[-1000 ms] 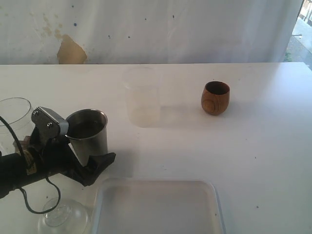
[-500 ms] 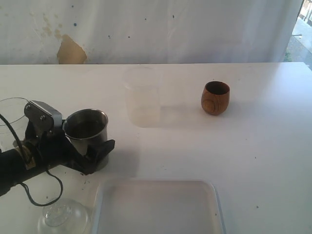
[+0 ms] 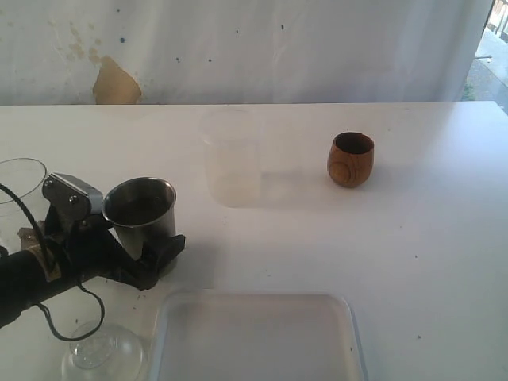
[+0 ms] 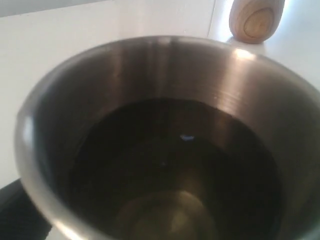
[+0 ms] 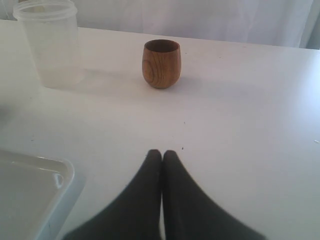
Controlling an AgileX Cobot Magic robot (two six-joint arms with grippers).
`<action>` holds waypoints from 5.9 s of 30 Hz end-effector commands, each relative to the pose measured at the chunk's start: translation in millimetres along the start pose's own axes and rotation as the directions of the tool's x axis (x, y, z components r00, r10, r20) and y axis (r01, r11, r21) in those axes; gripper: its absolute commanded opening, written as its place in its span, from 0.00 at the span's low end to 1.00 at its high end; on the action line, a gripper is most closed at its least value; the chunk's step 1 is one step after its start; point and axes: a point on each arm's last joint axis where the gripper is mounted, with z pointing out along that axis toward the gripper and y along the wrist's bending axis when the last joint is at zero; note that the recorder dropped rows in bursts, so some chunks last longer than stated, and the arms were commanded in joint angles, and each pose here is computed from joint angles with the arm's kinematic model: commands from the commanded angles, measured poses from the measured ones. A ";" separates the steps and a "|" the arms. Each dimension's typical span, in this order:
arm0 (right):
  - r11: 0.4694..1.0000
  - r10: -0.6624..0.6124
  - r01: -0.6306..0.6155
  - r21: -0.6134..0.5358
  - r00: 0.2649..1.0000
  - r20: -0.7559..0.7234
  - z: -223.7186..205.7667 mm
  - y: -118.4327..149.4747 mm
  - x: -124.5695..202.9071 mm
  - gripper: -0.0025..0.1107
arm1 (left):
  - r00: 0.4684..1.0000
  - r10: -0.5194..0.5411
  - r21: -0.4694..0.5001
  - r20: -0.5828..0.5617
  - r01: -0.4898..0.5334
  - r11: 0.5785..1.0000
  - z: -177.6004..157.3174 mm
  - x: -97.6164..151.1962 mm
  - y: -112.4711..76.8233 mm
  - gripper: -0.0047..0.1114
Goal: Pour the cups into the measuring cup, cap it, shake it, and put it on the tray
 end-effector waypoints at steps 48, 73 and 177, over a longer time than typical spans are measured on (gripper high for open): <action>1.000 0.012 -0.012 0.006 1.000 -0.001 0.2 -0.4 1.5 0.02 | 0.971 0.080 -0.028 0.225 -0.076 0.997 -46.1 -147.7 -9.4 0.04; 1.000 0.012 -0.012 0.006 1.000 -0.001 0.2 -0.4 1.5 0.02 | 0.946 0.121 -0.609 0.299 0.091 0.788 -168.3 -174.0 128.4 0.04; 1.000 0.014 -0.014 0.006 1.000 0.001 0.2 -0.3 1.4 0.02 | 0.992 -0.079 -0.132 0.098 0.091 0.987 -87.4 -53.8 109.0 0.04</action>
